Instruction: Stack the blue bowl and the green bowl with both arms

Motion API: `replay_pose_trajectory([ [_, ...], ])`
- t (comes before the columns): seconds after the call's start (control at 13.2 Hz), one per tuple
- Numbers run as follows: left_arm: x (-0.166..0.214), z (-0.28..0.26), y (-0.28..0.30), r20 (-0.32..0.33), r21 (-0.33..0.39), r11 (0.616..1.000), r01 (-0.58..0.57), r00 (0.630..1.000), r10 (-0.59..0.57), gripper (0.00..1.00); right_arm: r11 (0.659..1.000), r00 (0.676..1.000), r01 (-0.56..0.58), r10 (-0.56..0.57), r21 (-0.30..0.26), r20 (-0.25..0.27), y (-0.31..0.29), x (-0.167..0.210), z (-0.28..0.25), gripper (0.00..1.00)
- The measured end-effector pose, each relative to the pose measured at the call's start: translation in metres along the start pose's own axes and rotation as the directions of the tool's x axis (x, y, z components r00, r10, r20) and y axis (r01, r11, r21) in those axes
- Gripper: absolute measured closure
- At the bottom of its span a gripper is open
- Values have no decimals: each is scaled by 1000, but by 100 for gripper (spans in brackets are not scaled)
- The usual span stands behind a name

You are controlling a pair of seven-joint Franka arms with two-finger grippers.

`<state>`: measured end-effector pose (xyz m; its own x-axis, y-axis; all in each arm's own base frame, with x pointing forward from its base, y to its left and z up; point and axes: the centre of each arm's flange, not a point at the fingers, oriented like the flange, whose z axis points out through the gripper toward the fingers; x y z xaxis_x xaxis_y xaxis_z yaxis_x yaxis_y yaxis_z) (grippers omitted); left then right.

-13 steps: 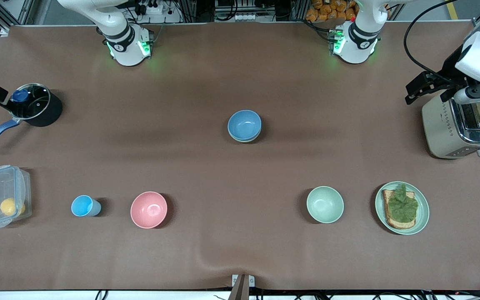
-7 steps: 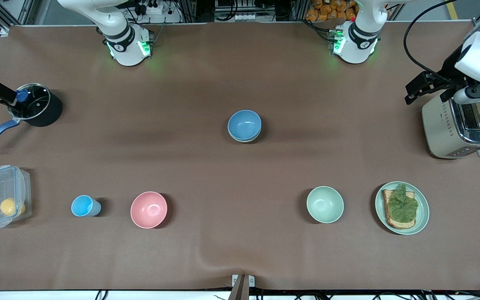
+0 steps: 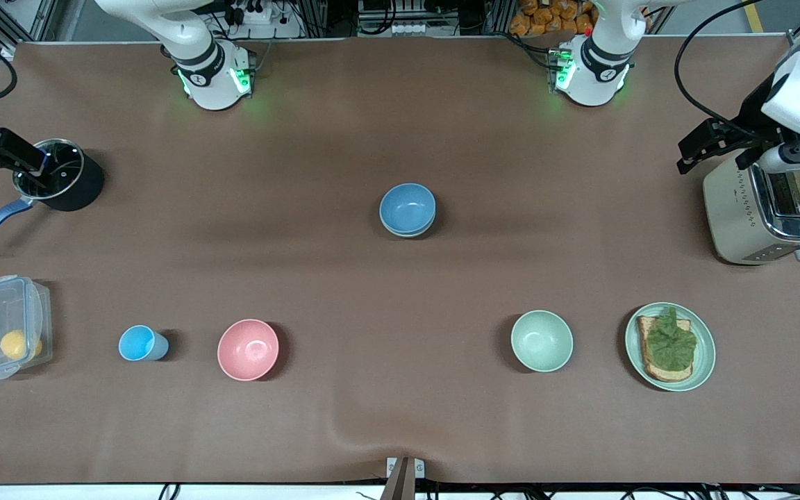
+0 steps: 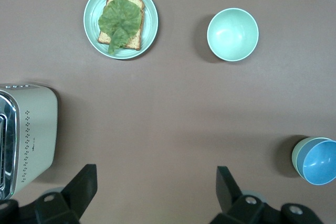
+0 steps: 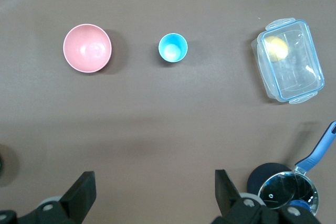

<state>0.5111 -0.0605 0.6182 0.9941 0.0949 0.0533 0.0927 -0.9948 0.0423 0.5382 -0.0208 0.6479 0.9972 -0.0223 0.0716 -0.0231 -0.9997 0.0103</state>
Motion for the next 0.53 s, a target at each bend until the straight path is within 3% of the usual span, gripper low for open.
replay_pose_trajectory([
  [0.53, 0, 0, 2, -1, 0, 1000, -4, 1000, 4, 0, 1000, 1000, -8, 8, -3, -1, 4, 0, -1, 0],
])
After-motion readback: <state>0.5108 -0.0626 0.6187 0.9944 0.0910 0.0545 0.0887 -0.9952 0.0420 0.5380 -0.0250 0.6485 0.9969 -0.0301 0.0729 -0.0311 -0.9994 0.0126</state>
